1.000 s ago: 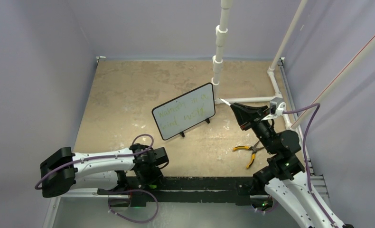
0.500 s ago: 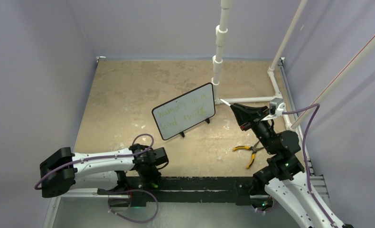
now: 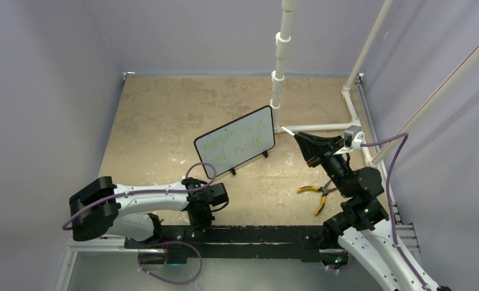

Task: Write a sentence on the whiteboard
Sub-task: Close the whiteboard marker at the center of the board.

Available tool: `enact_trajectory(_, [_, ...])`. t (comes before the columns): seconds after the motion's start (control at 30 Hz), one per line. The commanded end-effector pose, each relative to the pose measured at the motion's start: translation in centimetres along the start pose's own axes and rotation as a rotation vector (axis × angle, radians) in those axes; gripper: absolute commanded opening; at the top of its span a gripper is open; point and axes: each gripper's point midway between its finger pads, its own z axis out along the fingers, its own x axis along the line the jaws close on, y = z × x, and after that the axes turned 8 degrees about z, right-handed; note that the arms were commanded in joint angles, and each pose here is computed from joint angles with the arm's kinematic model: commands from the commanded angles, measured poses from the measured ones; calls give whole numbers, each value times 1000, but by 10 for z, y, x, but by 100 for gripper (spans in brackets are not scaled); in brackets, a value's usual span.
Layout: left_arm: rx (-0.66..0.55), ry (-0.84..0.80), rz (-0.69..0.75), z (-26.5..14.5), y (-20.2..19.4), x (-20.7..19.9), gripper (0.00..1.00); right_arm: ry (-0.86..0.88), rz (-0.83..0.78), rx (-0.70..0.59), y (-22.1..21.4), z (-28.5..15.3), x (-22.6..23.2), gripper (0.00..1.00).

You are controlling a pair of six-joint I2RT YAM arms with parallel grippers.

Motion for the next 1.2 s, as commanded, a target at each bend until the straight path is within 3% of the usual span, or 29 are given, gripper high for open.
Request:
enact_trajectory(0.0, [-183, -87, 56, -4, 35, -31, 0, 35, -24, -31, 8, 1, 6, 0])
enact_trajectory(0.1, [-240, -115, 63, -10, 47, -41, 0, 42, -28, -21, 6, 2, 7, 0])
enact_trajectory(0.4, [-255, -131, 35, -6, 60, -38, 27, 46, -32, 2, -1, 6, 6, 0])
enact_trajectory(0.57, [-250, -131, 22, -2, 67, -33, 31, 48, -34, 5, -2, 6, 6, 0])
enact_trajectory(0.77, [-216, -126, 41, 4, 66, -35, 26, 46, -35, 8, -2, 7, 5, 0])
enact_trajectory(1.0, [-159, -167, 31, 9, 55, -38, 2, 41, -38, 5, -2, 7, 4, 0])
enact_trajectory(1.17, [-282, -319, -11, -27, 83, -72, 0, 42, -56, -5, 1, 7, 4, 0])
